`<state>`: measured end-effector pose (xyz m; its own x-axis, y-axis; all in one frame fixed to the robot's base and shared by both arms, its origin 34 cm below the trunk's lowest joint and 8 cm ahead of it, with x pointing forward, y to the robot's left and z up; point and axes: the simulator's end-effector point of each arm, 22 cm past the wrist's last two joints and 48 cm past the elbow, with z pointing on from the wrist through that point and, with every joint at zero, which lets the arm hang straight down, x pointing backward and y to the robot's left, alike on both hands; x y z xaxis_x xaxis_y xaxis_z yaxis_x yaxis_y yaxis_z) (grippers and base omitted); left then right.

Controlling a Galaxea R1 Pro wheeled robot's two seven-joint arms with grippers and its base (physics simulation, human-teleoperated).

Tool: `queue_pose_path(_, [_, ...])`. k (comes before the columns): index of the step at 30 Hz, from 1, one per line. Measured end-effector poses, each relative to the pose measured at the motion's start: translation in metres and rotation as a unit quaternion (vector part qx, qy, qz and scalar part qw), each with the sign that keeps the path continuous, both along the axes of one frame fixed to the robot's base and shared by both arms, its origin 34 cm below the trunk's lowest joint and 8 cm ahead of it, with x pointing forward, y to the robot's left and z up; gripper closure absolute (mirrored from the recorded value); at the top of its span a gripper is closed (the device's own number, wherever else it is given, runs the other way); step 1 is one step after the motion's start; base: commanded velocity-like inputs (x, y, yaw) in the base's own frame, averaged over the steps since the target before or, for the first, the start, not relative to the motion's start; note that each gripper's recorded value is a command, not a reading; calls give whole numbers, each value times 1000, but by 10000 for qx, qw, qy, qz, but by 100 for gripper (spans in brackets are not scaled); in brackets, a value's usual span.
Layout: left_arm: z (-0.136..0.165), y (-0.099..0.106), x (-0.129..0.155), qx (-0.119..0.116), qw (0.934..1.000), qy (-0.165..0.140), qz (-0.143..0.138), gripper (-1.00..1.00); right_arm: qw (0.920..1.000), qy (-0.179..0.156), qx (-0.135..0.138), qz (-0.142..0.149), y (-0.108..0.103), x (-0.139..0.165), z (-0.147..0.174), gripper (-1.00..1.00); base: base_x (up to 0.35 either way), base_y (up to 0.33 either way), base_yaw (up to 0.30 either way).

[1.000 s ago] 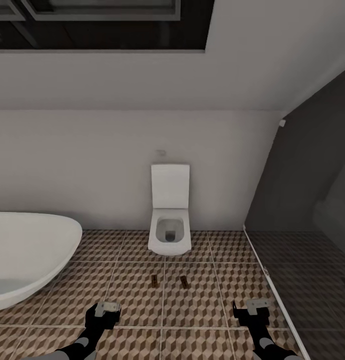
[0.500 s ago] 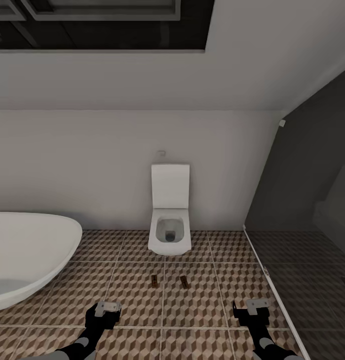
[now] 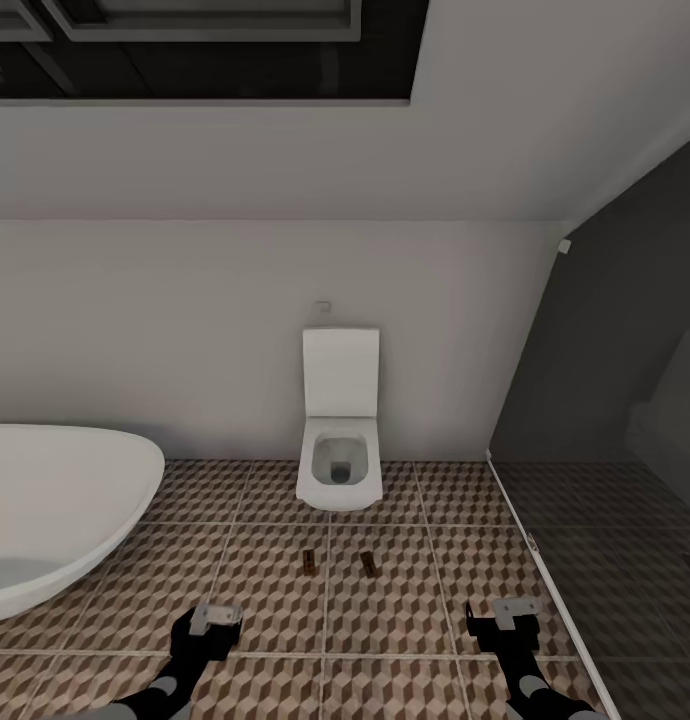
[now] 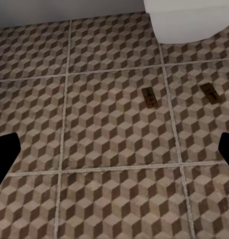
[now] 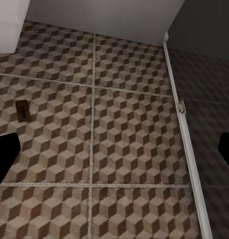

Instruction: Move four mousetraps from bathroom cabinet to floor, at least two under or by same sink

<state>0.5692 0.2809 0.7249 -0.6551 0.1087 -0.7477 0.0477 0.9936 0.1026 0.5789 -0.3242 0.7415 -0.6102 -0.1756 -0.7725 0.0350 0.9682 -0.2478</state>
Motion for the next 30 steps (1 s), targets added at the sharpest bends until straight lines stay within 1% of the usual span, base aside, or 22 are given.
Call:
queue_pose_path(5, [-3, 4, -6, 24, 10000, 48, 12, -100, 10000, 4, 0, -3, 0, 0, 0, -100, 0, 0, 0])
queue_pose_path(9, [-9, 13, -18, 77, 9999, 134, 49, -100, 10000, 10, 3, -3, 0, 0, 0, -100, 0, 0, 0])
queue_pose_path(12, [-18, 28, -38, 175, 9994, 278, 100, -100, 10000, 31, 0, -7, 0, -2, -2, -100, 0, 0, 0])
queue_pose_path(16, [-26, 48, -58, 303, 9986, 417, 150, -100, 9999, 143, -6, -12, -1, -16, -10, -100, 0, 0, 0])
queue_pose_path(17, [-28, 58, -66, 357, 9981, 467, 177, -100, 9998, 206, -7, -16, -2, -25, -14, -100, 0, 0, 0])
queue_pose_path(20, [-31, 71, -76, 446, 9974, 534, 204, -100, 9994, 331, -11, -15, -2, -41, -23, -100, 0, 0, 0])
queue_pose_path(23, [-32, 85, -85, 536, 9965, 594, 237, -100, 9987, 504, -16, -20, -3, -64, -34, -100, 0, 0, 0])
queue_pose_path(24, [-33, 94, -91, 591, 9959, 631, 262, -100, 9980, 637, -22, -32, -4, -83, -42, -100, 0, 0, 0])
queue_pose_path(25, [-34, 98, -94, 621, 9956, 652, 265, -100, 9975, 711, -29, -25, -5, -93, -47, -100, 0, 0, 0])
queue_pose_path(30, [-37, 113, -110, 717, 9941, 763, 290, -100, 9944, 1058, -35, -16, -7, -142, -65, -100, 0, 0, 0])
